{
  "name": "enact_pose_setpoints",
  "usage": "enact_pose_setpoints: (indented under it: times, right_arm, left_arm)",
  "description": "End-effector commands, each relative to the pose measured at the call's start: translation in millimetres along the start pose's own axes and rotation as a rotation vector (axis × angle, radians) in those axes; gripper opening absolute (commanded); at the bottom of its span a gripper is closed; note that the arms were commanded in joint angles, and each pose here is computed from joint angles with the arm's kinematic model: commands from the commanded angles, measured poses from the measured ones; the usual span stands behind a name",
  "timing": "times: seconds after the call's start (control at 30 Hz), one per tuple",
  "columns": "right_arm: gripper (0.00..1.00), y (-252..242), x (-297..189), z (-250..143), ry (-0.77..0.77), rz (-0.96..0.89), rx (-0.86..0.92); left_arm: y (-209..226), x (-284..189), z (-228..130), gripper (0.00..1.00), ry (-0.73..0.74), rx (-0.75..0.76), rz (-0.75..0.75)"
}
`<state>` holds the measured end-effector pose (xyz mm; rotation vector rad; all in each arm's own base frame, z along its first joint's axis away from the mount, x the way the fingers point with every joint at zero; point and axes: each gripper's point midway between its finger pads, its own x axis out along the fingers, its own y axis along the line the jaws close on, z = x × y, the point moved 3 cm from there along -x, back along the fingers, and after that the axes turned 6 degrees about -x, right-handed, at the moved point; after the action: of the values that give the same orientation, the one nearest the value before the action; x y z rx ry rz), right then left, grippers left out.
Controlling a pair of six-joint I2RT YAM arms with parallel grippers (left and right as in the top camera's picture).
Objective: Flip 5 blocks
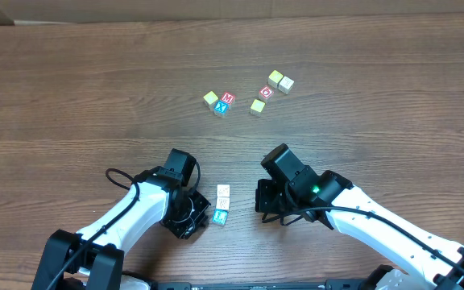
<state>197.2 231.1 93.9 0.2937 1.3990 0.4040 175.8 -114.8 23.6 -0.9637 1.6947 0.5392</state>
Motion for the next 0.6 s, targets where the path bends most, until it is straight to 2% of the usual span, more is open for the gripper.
enact_pose_setpoints:
  times: [0.0,0.57]
  right_arm:
    - [0.04,1.2,-1.9,0.1,-0.002,0.009,-0.015]
    - [0.04,-0.1,-1.9,-1.4,0.005,0.003,-0.012]
  left_arm:
    - [-1.2,-0.8,-2.2,0.04,0.004,-0.051,-0.019]
    - [-6.2,1.8,-13.9,0.04,0.039,-0.056,-0.030]
